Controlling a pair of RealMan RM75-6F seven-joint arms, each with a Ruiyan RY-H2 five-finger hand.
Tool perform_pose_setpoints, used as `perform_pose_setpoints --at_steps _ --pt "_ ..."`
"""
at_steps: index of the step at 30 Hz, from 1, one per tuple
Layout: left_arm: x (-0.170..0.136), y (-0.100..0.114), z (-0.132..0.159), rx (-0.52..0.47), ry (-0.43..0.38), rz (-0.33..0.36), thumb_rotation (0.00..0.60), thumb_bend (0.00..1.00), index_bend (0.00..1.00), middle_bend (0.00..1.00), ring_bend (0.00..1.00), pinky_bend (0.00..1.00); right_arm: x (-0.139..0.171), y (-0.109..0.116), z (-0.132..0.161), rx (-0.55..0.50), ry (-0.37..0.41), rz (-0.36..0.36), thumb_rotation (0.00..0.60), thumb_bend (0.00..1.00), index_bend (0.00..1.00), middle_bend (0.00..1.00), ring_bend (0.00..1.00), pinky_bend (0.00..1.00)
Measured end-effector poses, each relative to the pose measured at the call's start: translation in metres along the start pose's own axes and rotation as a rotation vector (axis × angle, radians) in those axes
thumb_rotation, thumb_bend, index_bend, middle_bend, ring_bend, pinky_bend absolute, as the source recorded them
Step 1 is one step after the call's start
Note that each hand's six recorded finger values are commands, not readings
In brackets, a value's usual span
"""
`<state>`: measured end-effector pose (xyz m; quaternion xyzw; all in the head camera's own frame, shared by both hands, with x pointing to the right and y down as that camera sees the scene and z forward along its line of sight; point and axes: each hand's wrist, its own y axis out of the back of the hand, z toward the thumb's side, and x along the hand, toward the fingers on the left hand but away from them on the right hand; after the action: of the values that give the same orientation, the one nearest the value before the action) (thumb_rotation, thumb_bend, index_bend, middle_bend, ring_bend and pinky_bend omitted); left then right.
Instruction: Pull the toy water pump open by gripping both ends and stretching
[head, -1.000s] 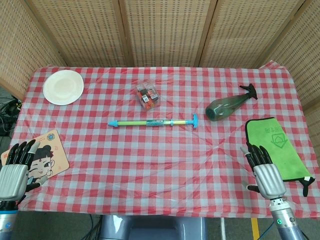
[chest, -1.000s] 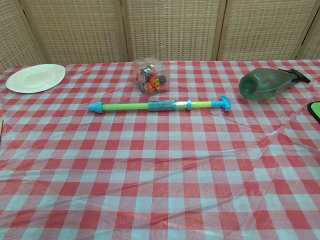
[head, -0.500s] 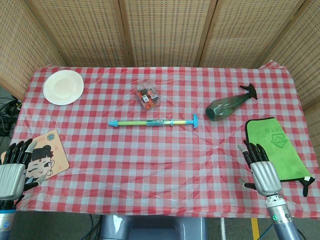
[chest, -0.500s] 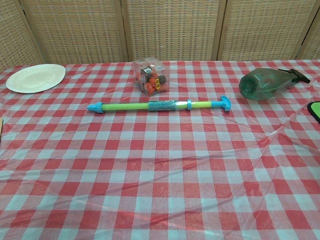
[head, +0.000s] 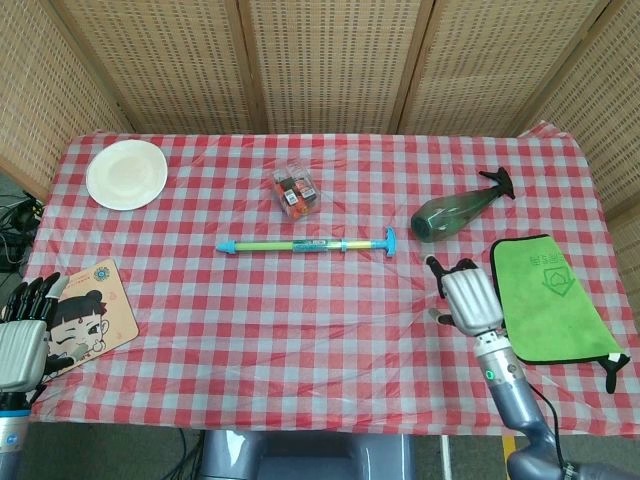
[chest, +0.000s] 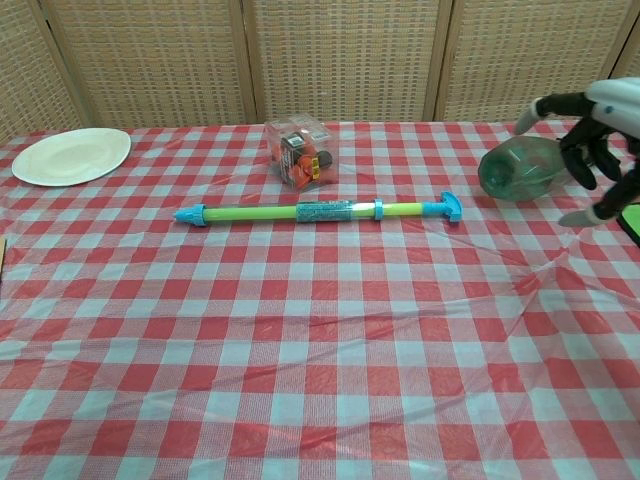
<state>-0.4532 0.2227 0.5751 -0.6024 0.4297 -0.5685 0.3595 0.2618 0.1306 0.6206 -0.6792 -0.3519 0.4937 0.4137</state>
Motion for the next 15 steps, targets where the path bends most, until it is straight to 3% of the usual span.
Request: perform_pose_setpoints --at_steps 3,6,15 --pt "0.002 0.001 -0.002 -0.002 0.005 0.006 0.600 0.12 0.00 0.00 0.00 0.00 -0.023 -0.007 0.020 0.001 0.015 0.028 0.600 0.22 0.36 0.99 0.96 0.68" --pt "0.004 0.002 -0.004 -0.014 0.012 0.007 0.600 0.12 0.00 0.00 0.00 0.00 -0.045 -0.015 0.037 0.003 0.026 0.061 0.600 0.24 0.39 1.00 1.00 0.74" --pt "0.017 -0.001 -0.021 -0.025 0.067 -0.010 0.600 0.12 0.00 0.00 0.00 0.00 -0.112 -0.047 0.076 0.035 0.018 0.163 0.600 0.39 0.41 1.00 1.00 0.78"
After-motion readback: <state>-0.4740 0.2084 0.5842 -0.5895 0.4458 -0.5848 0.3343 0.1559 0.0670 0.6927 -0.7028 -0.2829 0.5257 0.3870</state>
